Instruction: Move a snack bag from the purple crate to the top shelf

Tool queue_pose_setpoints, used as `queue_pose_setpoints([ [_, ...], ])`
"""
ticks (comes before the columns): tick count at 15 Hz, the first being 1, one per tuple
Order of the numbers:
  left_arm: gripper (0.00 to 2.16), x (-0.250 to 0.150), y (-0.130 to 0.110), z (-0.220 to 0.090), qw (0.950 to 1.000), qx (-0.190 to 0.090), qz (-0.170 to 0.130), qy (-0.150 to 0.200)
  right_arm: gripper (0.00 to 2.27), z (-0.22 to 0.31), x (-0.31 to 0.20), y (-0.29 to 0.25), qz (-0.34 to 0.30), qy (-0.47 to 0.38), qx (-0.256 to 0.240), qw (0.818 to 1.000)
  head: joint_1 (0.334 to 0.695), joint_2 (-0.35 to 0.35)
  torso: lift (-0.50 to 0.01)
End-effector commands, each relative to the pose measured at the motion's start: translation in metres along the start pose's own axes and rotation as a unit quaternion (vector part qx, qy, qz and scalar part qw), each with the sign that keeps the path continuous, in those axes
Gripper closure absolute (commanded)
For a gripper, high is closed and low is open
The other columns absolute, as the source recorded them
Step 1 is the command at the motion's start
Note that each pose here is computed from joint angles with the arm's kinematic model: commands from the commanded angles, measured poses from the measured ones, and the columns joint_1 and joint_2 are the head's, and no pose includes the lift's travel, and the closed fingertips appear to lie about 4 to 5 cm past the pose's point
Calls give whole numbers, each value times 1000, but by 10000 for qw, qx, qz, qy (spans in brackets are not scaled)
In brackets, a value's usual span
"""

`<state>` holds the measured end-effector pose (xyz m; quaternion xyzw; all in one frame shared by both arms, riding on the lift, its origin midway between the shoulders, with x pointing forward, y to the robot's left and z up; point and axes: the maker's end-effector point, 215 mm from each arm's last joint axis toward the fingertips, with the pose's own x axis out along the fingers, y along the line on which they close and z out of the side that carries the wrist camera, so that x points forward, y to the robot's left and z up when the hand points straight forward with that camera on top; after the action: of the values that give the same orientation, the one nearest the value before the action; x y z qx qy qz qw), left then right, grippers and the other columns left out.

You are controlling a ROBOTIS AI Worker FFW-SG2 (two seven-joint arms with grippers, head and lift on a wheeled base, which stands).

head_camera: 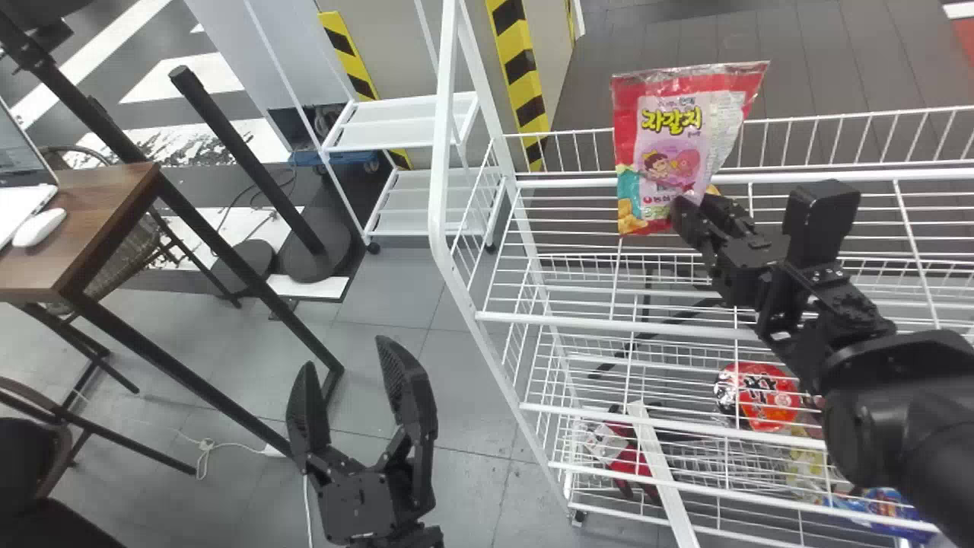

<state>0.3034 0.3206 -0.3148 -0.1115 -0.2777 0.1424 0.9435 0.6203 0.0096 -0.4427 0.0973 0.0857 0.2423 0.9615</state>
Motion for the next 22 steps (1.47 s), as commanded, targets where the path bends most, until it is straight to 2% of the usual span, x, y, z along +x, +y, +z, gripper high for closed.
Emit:
queue_pose_setpoints([
  [1,137,-1,-1,0,10000,5,-20,10,265,0,0,-1,-17,-5,14,10000,695,350,0],
  [8,137,-1,-3,-7,9999,40,-56,112,238,1,-9,3,-89,-223,73,9997,695,350,0],
  [16,137,-2,-7,-20,9994,98,-112,303,238,6,-19,40,84,-351,238,9991,695,350,0],
  [21,137,-2,-11,-21,9994,83,-148,315,238,29,-33,92,371,-513,516,9967,695,350,0],
  [22,137,-1,-14,-29,9988,109,-184,446,238,49,-35,99,373,-630,597,9955,695,350,0],
])
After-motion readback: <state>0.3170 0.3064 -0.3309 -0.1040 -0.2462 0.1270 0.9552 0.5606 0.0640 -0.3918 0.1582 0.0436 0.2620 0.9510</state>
